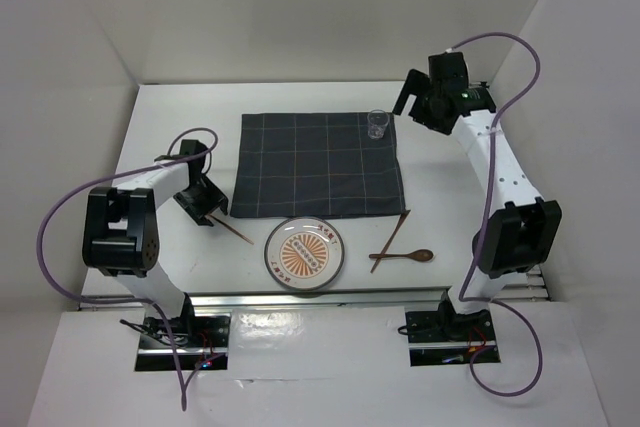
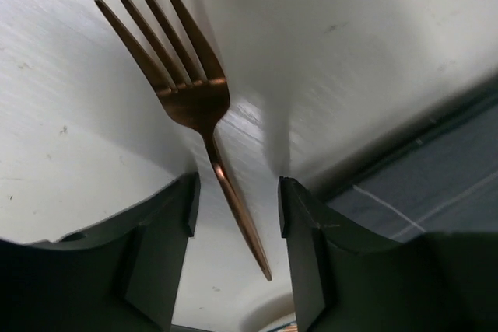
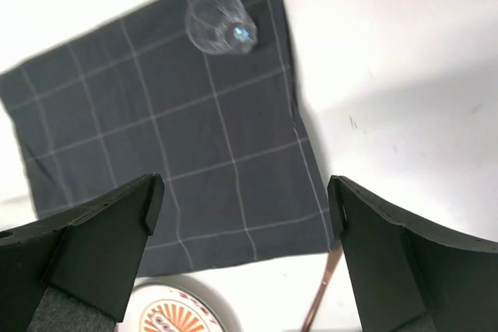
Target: Set the dinner table for one person
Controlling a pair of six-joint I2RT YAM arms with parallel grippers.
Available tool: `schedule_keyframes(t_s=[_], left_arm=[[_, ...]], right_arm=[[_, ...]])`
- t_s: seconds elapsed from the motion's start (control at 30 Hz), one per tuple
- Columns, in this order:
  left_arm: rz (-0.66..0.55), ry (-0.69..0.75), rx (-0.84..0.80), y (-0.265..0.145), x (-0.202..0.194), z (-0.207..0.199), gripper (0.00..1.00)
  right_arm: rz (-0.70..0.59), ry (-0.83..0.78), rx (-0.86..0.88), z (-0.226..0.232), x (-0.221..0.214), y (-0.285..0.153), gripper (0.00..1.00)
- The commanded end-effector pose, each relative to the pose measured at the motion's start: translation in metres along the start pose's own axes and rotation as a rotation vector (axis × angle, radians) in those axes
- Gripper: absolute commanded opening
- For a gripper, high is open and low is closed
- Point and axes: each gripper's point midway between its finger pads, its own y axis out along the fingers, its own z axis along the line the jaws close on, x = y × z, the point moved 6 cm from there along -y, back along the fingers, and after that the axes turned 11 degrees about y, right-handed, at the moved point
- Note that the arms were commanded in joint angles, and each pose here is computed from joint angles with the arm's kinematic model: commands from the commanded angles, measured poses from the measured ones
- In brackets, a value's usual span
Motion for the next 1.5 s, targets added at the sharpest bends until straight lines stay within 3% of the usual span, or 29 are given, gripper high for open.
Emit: schedule_keyframes(t_s=[0.0,0.17,0.27,0.37,0.4,0.43,0.5,0.53,0.63,1.0,1.33,1.47], left_arm=[[0.019,-0.091,0.042,0.018,-0.003,0.000,0.60],[0.024,-0.100,0.122,0.024,0.001,0.005,0.32],[-0.075,-0.049,0.130,-0.010,0.024,0.005,0.00],[-0.237,0.120,0.093,-0.050,0.052,-0.018,0.00],[-0.279,0.266,0.102,-0.058,0.051,-0.033,0.00],[-0.342,0.311,0.092,-0.079,0.063,-0.052,0.00],[-0.312,0.496,0.138,-0.082,0.053,-0.076,0.00],[-0.344,0.527,0.111,-0.096,0.059,-0.094,0.00],[-0.278,0.690,0.092,-0.085,0.043,-0.130,0.00],[-0.220,0.748,0.065,-0.036,0.056,-0.192,0.00],[-0.182,0.772,0.087,-0.008,0.061,-0.196,0.00],[-0.170,0.774,0.095,0.004,0.059,-0.196,0.00]], right_arm=[[-0.011,-0.016,-0.038,-0.014,-0.006,-0.001,1.00],[-0.019,-0.019,-0.071,-0.026,-0.013,-0.015,1.00],[-0.032,-0.028,-0.084,-0.031,-0.013,-0.026,1.00],[-0.022,-0.033,-0.100,-0.039,-0.016,-0.031,1.00],[-0.022,-0.033,-0.100,-0.039,-0.016,-0.031,1.00],[-0.009,-0.044,-0.099,-0.040,-0.018,-0.029,1.00],[0.014,-0.046,-0.102,-0.041,-0.022,-0.030,1.00],[0.021,-0.046,-0.093,-0.042,-0.024,-0.032,1.00],[0.032,-0.036,-0.077,-0.045,-0.031,-0.037,1.00],[0.097,-0.024,-0.107,-0.064,-0.058,-0.049,1.00],[0.395,-0.002,0.176,-0.071,-0.137,-0.056,1.00],[0.490,0.076,0.430,-0.060,-0.169,-0.069,1.00]])
